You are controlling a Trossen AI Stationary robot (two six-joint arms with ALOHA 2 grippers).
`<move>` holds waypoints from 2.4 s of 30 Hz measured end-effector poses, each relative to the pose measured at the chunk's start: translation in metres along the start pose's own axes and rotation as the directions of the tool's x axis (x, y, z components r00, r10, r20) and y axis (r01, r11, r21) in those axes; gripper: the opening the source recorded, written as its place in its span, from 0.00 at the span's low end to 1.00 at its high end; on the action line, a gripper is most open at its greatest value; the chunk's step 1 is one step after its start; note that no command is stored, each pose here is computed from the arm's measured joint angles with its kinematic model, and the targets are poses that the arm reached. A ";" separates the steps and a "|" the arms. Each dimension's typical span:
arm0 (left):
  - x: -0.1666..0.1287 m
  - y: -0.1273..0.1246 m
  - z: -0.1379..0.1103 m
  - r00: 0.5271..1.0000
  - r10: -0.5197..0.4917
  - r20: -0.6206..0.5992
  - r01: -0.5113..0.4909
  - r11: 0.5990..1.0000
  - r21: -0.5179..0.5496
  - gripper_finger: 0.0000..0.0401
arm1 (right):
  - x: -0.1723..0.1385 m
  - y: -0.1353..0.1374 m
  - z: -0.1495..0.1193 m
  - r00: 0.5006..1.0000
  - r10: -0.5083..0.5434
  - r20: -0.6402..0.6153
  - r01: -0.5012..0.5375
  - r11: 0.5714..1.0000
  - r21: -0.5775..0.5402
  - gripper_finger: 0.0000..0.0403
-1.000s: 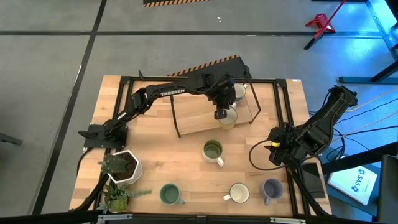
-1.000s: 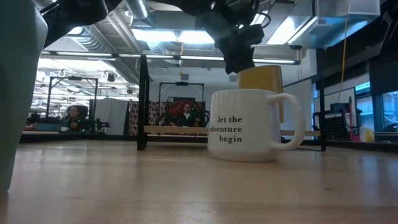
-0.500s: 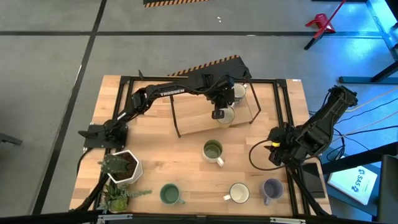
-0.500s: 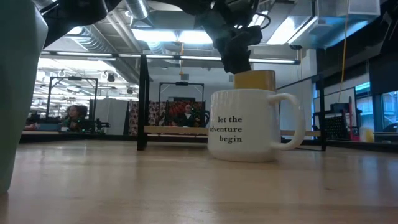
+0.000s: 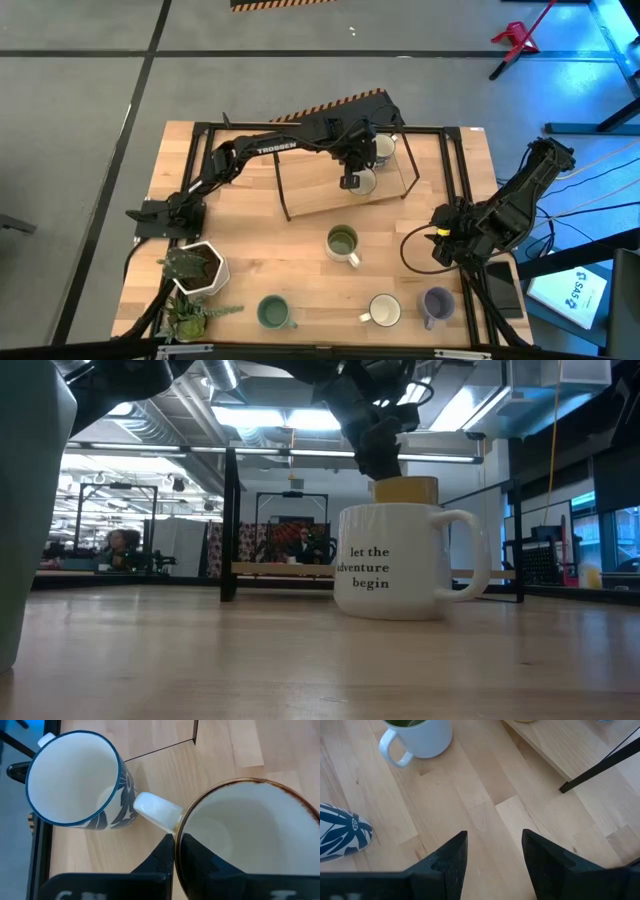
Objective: Place coffee mugs
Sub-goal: Put the yellow mug on the shelf
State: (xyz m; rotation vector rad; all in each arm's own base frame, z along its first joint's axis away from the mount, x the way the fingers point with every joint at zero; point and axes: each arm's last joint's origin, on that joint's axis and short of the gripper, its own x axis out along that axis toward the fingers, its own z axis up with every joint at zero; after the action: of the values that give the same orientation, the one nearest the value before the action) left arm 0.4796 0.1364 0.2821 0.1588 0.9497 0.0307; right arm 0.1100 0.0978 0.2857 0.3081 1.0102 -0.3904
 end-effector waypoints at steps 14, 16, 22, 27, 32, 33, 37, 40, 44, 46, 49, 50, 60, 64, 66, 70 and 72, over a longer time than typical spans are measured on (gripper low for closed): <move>0.001 0.000 -0.002 1.000 0.010 -0.019 -0.009 1.000 0.007 0.11 | 0.000 0.000 0.000 1.000 0.001 -0.001 -0.001 1.000 0.000 0.43; 0.002 0.000 -0.002 1.000 0.006 -0.017 -0.006 1.000 0.009 0.12 | 0.000 0.000 0.000 1.000 0.002 -0.001 -0.002 1.000 0.001 0.43; 0.002 -0.001 -0.001 1.000 0.011 -0.011 -0.011 0.998 0.060 0.17 | 0.000 0.000 0.000 1.000 0.005 -0.001 -0.005 1.000 0.002 0.43; -0.003 0.000 0.002 0.999 0.048 -0.004 -0.048 0.996 0.079 0.24 | 0.000 0.000 0.000 1.000 0.004 0.002 -0.004 1.000 0.002 0.43; -0.018 0.001 0.008 0.995 0.085 0.043 -0.089 0.993 0.083 0.30 | 0.000 0.001 0.001 0.999 -0.001 0.041 0.001 1.000 0.001 0.43; -0.020 0.001 0.008 0.996 0.085 0.041 -0.088 0.993 0.082 0.30 | 0.000 0.002 0.002 0.999 0.008 0.051 -0.008 1.000 -0.008 0.43; -0.031 0.000 0.009 0.993 0.108 0.039 -0.111 0.991 0.080 0.33 | 0.003 0.006 0.014 0.992 0.050 0.112 -0.040 0.995 -0.090 0.43; -0.045 0.000 0.013 0.989 0.133 0.066 -0.138 0.987 0.080 0.34 | 0.008 0.006 0.030 0.985 0.057 0.165 -0.035 0.990 -0.137 0.43; -0.064 -0.004 0.017 0.984 0.150 0.095 -0.154 0.987 0.044 0.35 | 0.019 -0.008 0.055 0.979 -0.027 0.204 0.041 0.997 -0.065 0.43; -0.078 -0.005 0.017 0.983 0.159 0.097 -0.160 0.987 0.008 0.35 | 0.022 -0.020 0.068 0.977 -0.083 0.199 0.092 0.995 -0.033 0.43; -0.110 -0.011 0.020 0.974 0.175 0.141 -0.170 0.984 -0.047 0.35 | 0.025 -0.036 0.090 0.972 -0.116 0.206 0.131 0.990 -0.059 0.43; -0.122 -0.013 0.020 0.972 0.176 0.155 -0.168 0.984 -0.063 0.35 | 0.025 -0.040 0.099 0.968 -0.112 0.223 0.130 0.989 -0.070 0.43; -0.223 -0.041 0.020 0.913 0.240 0.329 -0.189 0.965 -0.179 0.35 | 0.052 -0.059 0.172 0.971 -0.089 0.223 0.141 0.963 -0.228 0.43; -0.252 -0.050 0.015 0.890 0.269 0.368 -0.207 0.957 -0.201 0.35 | 0.059 -0.058 0.198 0.967 -0.143 0.209 0.211 0.912 -0.351 0.43; -0.261 -0.054 0.013 0.886 0.279 0.370 -0.214 0.955 -0.207 0.35 | 0.062 -0.060 0.210 0.963 -0.177 0.201 0.246 0.884 -0.398 0.43; -0.273 -0.058 0.010 0.872 0.307 0.381 -0.231 0.945 -0.232 0.35 | 0.068 -0.065 0.227 0.968 -0.173 0.180 0.236 0.872 -0.430 0.43; -0.275 -0.059 0.010 0.872 0.305 0.382 -0.230 0.945 -0.231 0.35 | 0.075 -0.069 0.230 0.971 -0.185 0.150 0.235 0.857 -0.459 0.43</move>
State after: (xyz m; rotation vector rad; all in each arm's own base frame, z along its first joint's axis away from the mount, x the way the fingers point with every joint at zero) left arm 0.3251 0.0505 0.5006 0.1238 0.4891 0.3288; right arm 0.2885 -0.0744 0.3310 -0.2682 1.0080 -0.3383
